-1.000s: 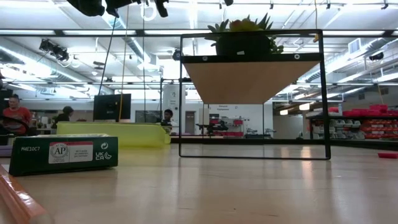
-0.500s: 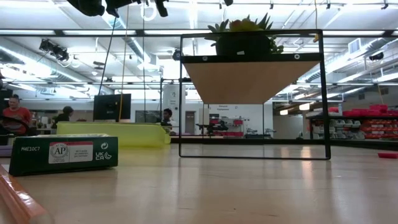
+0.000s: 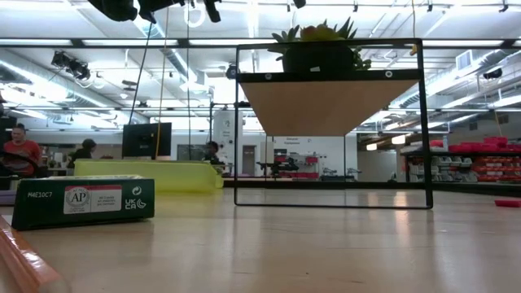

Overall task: Pack school essentials
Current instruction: Put the green scissors into the yellow supply box

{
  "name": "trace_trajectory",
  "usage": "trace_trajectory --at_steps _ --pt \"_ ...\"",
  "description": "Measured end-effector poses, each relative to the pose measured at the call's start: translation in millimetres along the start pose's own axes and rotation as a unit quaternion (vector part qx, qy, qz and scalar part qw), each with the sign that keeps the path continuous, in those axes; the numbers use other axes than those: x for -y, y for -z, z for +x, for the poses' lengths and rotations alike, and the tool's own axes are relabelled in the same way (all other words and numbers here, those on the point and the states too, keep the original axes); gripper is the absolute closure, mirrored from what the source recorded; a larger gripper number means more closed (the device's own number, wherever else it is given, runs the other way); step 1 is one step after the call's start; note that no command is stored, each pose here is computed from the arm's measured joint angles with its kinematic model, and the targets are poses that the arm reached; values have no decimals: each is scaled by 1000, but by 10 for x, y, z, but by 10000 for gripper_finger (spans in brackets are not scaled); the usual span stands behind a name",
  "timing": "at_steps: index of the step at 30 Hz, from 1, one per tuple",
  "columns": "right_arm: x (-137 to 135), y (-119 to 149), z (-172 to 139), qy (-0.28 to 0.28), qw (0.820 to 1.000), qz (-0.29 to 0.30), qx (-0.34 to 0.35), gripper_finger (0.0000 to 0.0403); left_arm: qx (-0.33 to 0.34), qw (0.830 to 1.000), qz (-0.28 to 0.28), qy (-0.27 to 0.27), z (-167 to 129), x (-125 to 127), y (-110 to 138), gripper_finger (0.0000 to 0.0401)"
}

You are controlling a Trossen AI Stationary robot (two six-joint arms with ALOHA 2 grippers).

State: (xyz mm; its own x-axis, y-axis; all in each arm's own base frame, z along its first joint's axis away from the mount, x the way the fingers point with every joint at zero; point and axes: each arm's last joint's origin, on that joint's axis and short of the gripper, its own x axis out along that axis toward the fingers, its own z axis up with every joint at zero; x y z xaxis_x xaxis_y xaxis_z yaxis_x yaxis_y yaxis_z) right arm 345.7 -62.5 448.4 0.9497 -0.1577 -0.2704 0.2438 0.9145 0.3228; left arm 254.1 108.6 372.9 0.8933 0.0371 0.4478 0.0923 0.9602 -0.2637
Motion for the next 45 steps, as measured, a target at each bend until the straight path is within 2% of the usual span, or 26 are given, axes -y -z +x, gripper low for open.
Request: trace_trajectory --at_steps 5,12,22,29,37,41,45 --pt "4 17 0 -4 1000 2 -11 210 -4 1000 -1 -2 -2 -8 7 267" --pt "25 4 -41 -3 1000 -1 -15 211 -10 1000 2 1 -27 -63 -17 269" --pt "47 -101 -318 0 1000 -6 -3 211 -30 1000 5 3 -84 -152 -61 272" --pt "97 -122 -532 23 1000 -6 -16 211 -107 994 -9 -4 -175 -330 -6 265" --pt "117 -163 -934 66 998 -9 -12 211 -220 974 -47 -18 -354 -550 114 271" --pt "115 -174 -1106 91 996 -16 -5 211 -251 965 -70 -20 -432 -596 127 267" --pt "121 -166 -1202 110 994 -18 -6 211 -285 956 -57 -26 -544 -536 96 272"
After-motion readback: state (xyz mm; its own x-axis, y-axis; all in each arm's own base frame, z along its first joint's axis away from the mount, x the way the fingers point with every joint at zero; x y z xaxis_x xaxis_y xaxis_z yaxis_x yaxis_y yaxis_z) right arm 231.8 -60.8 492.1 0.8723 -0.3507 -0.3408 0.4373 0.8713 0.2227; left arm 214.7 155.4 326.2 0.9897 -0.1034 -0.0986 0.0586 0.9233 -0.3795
